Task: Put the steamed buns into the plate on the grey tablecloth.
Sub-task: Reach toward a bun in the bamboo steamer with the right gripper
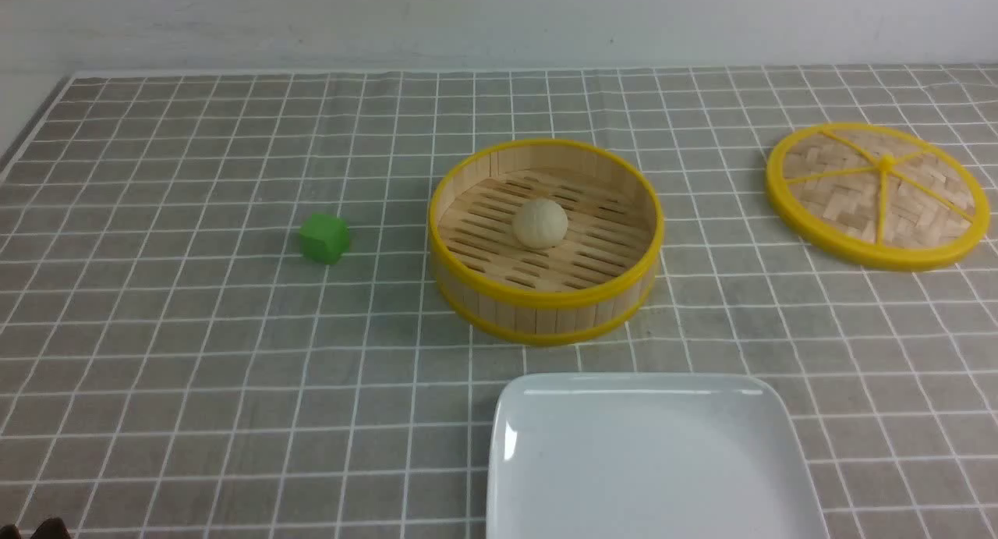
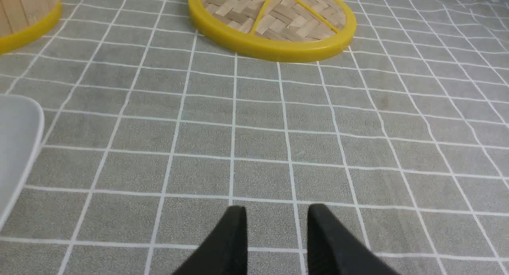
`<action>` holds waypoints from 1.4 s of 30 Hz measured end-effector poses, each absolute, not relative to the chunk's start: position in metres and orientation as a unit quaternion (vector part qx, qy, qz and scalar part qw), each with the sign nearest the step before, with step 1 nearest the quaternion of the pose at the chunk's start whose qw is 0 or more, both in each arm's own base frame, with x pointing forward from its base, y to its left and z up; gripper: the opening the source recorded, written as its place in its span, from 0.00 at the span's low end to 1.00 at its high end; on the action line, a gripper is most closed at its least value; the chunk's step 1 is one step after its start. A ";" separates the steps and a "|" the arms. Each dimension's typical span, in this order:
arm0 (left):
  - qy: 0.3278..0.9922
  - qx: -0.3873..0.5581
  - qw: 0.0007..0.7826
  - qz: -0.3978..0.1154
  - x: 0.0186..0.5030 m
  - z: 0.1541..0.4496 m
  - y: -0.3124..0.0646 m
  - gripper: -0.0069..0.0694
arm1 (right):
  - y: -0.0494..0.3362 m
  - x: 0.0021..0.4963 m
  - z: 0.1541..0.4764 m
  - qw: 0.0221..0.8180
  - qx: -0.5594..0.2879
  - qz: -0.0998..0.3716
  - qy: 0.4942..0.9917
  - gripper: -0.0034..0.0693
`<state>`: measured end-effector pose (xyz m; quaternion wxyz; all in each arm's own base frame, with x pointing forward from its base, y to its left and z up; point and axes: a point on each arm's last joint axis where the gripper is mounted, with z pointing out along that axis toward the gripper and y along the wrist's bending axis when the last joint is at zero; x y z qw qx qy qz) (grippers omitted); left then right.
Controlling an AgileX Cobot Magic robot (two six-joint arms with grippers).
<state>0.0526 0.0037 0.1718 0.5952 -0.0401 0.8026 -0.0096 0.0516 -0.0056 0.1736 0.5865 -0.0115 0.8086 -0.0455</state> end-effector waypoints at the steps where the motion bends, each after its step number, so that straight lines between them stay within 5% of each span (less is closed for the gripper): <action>1: 0.803 -0.040 0.595 -0.010 0.053 0.172 0.004 0.40 | -0.006 0.052 0.174 0.586 -0.012 -0.046 0.809 0.38; 36: 0.803 -0.040 0.595 -0.010 0.053 0.172 0.004 0.40 | -0.006 0.052 0.174 0.587 -0.013 -0.048 0.808 0.38; 40: 0.803 -0.040 0.595 -0.010 0.053 0.172 0.004 0.40 | -0.002 0.053 0.175 0.599 0.052 0.029 0.798 0.38; 42: 0.803 -0.040 0.595 -0.010 0.053 0.172 0.004 0.40 | 0.003 0.053 0.176 0.595 0.143 0.134 0.779 0.38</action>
